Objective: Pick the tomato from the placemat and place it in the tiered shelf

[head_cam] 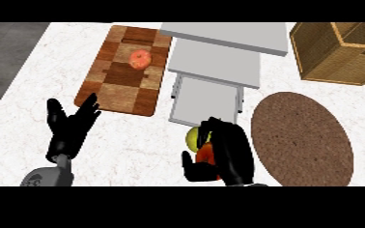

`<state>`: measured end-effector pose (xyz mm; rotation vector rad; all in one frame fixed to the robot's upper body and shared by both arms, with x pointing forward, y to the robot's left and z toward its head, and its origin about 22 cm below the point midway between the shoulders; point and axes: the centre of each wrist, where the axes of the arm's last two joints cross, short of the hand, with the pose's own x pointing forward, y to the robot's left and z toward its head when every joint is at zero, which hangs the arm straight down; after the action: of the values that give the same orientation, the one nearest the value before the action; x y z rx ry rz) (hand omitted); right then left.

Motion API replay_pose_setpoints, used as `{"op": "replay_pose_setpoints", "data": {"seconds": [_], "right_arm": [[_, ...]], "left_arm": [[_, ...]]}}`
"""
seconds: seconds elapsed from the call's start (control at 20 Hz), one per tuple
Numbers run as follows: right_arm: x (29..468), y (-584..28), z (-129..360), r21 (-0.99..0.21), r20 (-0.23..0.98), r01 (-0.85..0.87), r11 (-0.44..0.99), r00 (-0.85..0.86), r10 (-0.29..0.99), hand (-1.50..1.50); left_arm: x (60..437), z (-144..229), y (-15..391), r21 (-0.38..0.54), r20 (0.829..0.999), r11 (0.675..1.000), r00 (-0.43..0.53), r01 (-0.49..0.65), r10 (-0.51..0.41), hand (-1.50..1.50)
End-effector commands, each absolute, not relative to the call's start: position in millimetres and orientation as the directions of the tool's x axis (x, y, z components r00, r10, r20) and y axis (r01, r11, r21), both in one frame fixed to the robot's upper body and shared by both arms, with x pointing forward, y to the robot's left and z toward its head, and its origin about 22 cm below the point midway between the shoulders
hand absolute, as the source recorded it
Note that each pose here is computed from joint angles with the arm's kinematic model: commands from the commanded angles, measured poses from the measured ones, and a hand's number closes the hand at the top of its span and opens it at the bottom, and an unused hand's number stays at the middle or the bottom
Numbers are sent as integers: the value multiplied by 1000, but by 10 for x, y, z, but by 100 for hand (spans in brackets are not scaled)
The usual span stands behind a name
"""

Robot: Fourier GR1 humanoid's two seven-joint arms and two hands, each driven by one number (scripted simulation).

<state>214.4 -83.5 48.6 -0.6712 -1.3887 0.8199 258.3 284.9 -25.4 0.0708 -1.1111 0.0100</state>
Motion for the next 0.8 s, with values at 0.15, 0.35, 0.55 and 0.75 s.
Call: {"op": "replay_pose_setpoints", "data": {"seconds": [0.15, 0.35, 0.55, 0.75], "right_arm": [[1830, -312, 1345, -774, 618, 145, 617, -39, 785, 150], [1693, -196, 1669, -777, 600, 231, 586, -10, 800, 150], [1790, -245, 2061, -763, 605, 293, 576, 13, 796, 150], [1940, -271, 2352, -735, 634, 340, 586, 38, 773, 150]], "left_arm": [[2560, -297, 2911, 63, 889, 995, 457, -75, -21, 0], [2576, -286, 2868, 54, 887, 997, 461, -59, -21, 0], [2500, -346, 2905, 58, 888, 997, 460, -53, -27, 0], [2502, -276, 3037, 44, 889, 996, 458, -75, -4, 0]]}}
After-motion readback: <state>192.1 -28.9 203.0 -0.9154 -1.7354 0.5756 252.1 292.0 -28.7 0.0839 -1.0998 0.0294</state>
